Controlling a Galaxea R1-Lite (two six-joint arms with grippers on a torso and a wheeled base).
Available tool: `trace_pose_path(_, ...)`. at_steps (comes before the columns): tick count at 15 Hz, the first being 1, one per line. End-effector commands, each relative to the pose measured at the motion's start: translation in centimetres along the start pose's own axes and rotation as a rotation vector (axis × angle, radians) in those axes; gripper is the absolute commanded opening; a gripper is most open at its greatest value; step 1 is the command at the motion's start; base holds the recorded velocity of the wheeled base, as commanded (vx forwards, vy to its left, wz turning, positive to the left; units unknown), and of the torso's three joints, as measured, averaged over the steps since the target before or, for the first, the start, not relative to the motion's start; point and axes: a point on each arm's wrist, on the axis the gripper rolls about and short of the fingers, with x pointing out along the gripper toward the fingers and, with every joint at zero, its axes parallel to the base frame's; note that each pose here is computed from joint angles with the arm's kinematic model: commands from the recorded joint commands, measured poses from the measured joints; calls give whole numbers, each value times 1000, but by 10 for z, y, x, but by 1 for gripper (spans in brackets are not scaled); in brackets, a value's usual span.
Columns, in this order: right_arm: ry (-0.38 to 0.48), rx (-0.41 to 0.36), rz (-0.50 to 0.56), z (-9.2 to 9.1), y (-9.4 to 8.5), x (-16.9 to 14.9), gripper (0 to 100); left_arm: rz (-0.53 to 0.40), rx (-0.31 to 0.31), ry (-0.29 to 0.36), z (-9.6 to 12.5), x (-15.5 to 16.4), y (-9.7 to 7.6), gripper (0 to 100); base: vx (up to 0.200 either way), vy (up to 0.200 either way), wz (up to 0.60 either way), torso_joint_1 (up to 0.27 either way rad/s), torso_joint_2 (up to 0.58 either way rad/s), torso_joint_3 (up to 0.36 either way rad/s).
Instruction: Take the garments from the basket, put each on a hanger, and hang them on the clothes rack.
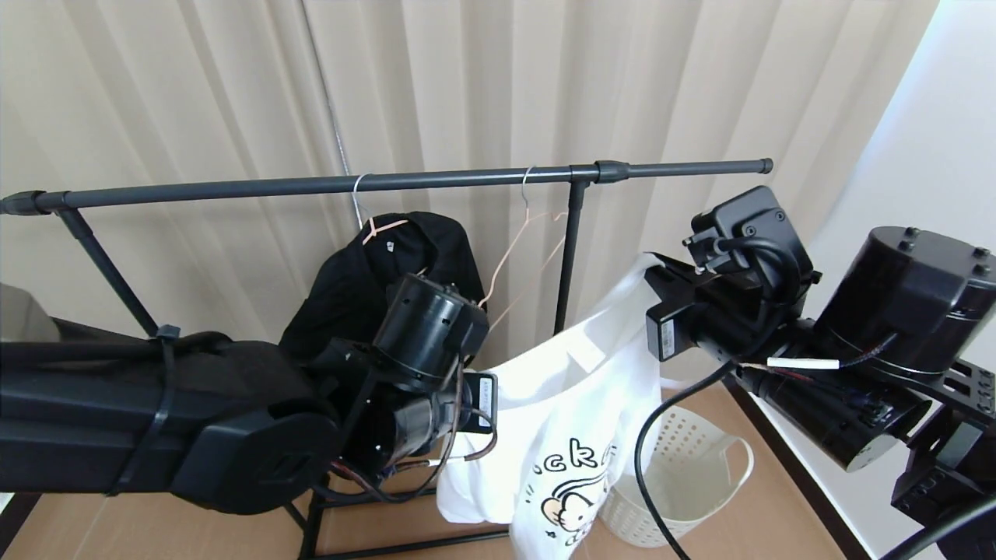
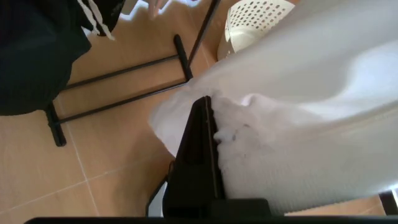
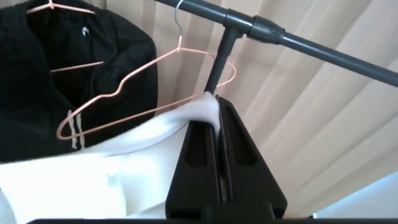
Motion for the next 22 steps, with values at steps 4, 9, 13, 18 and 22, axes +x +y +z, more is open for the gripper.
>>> trace_pose_path(4,116,-46,38,-6,0,-5,0,-8,-55,-118,32,-25,14,0,0,0,0,0,0,0)
trace_pose_path(9,221,92,51,19,-9,-12,0,-42,-34,-227,53,-61,20,0,0,0,0,0,0,0)
trace_pose_path(13,256,303,32,47,-14,-5,0,-61,-38,-278,62,-77,22,0,0,0,0,0,0,0)
trace_pose_path(18,197,431,10,68,-20,1,0,-84,-47,-332,70,-95,24,0,0,0,0,0,0,0)
trace_pose_path(22,166,490,-7,76,-25,3,0,-106,-48,-392,80,-115,27,0,0,0,0,0,0,0)
